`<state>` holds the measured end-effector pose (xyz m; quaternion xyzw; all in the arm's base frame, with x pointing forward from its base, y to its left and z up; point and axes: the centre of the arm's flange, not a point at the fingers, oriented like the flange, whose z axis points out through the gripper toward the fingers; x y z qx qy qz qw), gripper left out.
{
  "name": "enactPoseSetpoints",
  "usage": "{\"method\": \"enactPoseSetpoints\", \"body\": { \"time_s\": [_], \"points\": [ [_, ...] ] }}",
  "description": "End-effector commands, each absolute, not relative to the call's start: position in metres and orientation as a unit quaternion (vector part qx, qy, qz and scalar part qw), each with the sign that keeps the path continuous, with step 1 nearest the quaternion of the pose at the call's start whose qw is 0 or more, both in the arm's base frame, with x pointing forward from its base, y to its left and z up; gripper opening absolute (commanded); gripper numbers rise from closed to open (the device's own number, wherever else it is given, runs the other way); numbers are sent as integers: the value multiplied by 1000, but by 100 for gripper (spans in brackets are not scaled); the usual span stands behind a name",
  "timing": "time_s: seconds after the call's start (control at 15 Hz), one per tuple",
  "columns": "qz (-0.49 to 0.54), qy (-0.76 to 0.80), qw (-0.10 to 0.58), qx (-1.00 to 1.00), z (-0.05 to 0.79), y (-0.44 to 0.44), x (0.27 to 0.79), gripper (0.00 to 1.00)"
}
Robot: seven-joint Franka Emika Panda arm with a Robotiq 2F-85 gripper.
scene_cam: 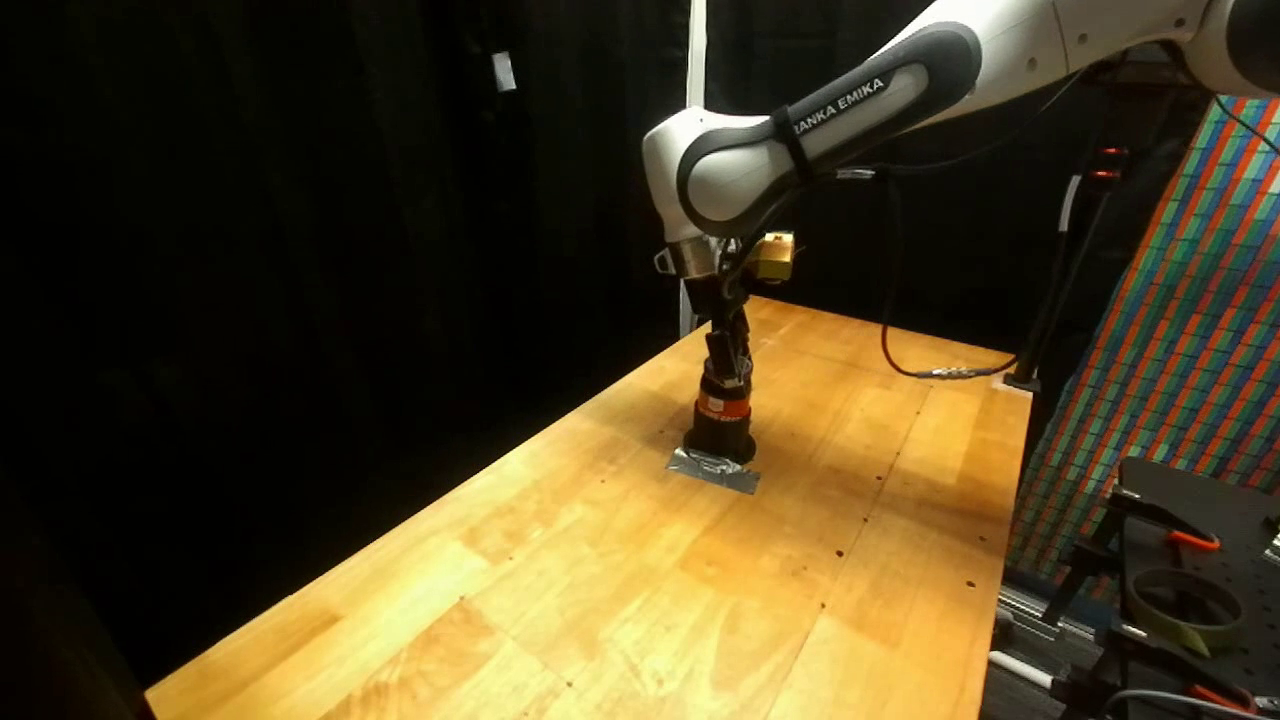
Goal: Put the elastic around the bottle
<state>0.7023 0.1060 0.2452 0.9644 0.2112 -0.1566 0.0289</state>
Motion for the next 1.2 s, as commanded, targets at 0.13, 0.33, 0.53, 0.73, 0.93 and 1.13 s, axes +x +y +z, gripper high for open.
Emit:
{"method": "enactPoseSetpoints", "body": {
  "time_s": [0.13, 0.33, 0.53, 0.73, 0.93, 1.13],
  "points": [
    [-125, 197, 27, 972, 236, 86, 613, 100],
    [-76, 189, 29, 979, 233, 85, 598, 100],
    [-19, 181, 31, 983, 229, 84, 581, 100],
    [54, 171, 29, 983, 225, 82, 561, 100],
    [124, 164, 27, 978, 222, 78, 538, 73],
    [202, 162, 23, 966, 219, 71, 508, 49]
  ]
}}
